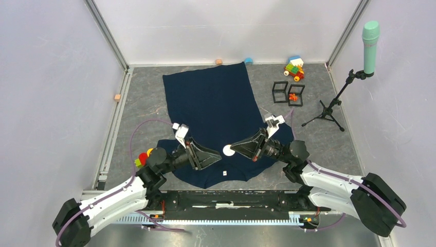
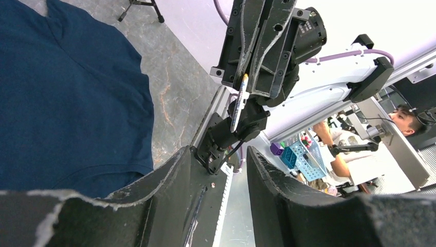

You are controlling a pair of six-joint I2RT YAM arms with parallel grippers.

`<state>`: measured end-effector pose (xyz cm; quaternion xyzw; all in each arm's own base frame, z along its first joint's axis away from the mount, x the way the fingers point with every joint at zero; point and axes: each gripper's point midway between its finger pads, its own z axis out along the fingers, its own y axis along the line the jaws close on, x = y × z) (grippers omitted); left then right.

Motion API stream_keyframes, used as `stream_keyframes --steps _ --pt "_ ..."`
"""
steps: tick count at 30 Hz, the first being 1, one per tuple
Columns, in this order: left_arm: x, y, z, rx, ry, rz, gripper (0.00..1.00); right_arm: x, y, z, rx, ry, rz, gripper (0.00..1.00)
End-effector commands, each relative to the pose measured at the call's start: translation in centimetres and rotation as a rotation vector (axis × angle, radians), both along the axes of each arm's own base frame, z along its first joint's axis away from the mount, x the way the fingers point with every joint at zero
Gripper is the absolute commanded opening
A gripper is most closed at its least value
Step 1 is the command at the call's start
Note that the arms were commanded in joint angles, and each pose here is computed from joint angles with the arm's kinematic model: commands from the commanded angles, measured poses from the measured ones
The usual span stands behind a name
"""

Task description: Pin the brooch onto the clothing

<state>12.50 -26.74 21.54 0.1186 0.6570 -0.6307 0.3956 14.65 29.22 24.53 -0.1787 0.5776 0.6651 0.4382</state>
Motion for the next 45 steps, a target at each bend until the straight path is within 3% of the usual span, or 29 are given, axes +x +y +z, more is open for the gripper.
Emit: stream_keyframes --steps 1,10,22,25,27,30,33,37,45 --pt "0.3 -0.8 3.4 -0.097 -0.046 0.014 0.50 0.3 -0.6 1.3 0.052 -0.030 -0.046 0.00" --pt "-0.1 -2.9 4.7 -0.109 -0.081 -0.028 0.51 0.1 -0.6 1.0 0.034 -0.034 -0.040 0.00" --pt "0.5 -3.5 4.4 -0.087 -0.075 -0.012 0.19 -0.4 -0.5 1.0 0.019 -0.057 -0.015 0.00" --pt "0.6 -3.5 4.4 -0.085 -0.076 -0.010 0.06 -0.5 -0.4 1.0 0.015 -0.060 -0.003 0.00" --pt "0.6 -3.5 4.2 -0.080 -0.075 -0.007 0.02 -0.7 -0.3 1.0 0.010 -0.069 0.009 0.07" --pt "0.7 -3.5 4.0 -0.070 -0.075 -0.002 0.02 -0.7 -0.2 0.7 -0.007 -0.067 0.014 0.27" --pt "0.7 -3.5 4.1 -0.067 -0.080 -0.004 0.02 -0.8 -0.2 0.5 -0.014 -0.069 0.015 0.35" --pt "0.6 -3.5 4.0 -0.061 -0.081 -0.005 0.02 -0.8 -0.2 0.6 -0.012 -0.067 0.018 0.34" --pt "0.2 -3.7 4.0 -0.053 -0.090 -0.029 0.02 -0.3 0.0 0.0 -0.028 -0.031 0.010 0.18"
